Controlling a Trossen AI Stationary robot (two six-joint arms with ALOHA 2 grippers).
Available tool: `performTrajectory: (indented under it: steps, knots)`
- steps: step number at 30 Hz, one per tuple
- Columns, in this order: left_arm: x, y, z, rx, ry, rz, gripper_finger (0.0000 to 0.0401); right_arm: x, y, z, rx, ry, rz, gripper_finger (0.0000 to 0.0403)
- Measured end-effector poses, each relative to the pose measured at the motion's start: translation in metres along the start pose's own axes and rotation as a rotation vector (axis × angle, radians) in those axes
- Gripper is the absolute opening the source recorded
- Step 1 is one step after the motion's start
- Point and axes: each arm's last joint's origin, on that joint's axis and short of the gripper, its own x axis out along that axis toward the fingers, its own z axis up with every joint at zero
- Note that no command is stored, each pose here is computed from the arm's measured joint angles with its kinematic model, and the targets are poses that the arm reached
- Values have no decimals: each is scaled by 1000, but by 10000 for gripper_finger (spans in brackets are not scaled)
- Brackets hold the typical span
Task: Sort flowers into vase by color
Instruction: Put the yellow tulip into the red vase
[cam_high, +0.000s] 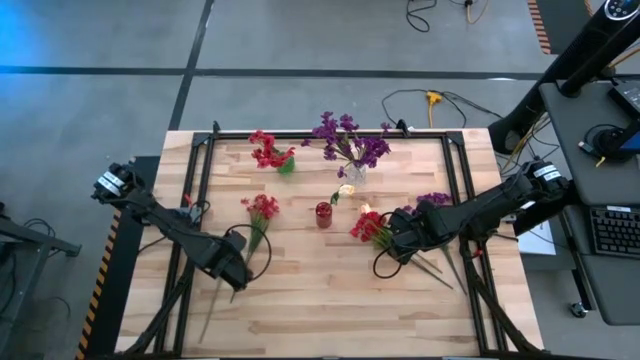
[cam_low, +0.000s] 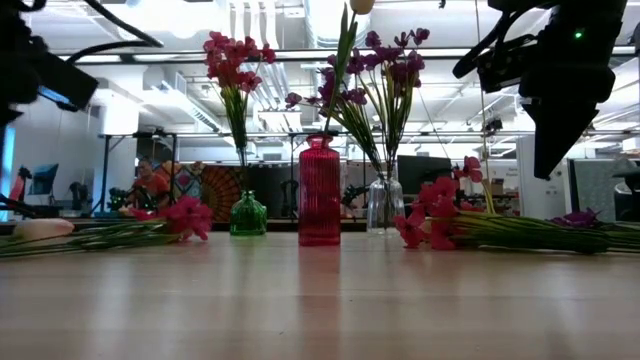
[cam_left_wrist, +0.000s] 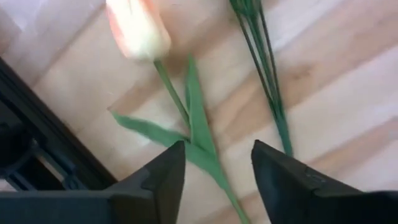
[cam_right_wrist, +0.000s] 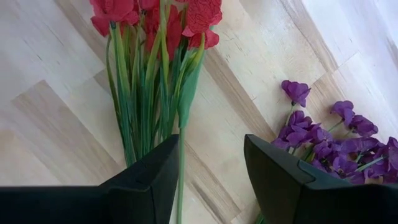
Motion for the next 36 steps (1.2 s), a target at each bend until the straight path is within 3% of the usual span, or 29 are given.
performTrajectory:
  steps: [8,13,19,23,27,36]
  knots:
    - [8,1,-28,-51,52,-10,199,0,0,0,-12,1,0,171]
    - [23,10,-39,-123,37,24,189,0,0,0,-11,0,1,171]
    - [43,9,-39,-136,29,-68,170,0,0,0,-9,-1,2,171]
    - [52,13,-39,-159,31,-69,157,0,0,0,-9,-1,3,171]
    - [53,14,-38,-168,32,-72,126,0,0,0,-7,0,3,171]
    - [53,14,-38,-157,12,-61,9,0,1,0,5,-3,6,171]
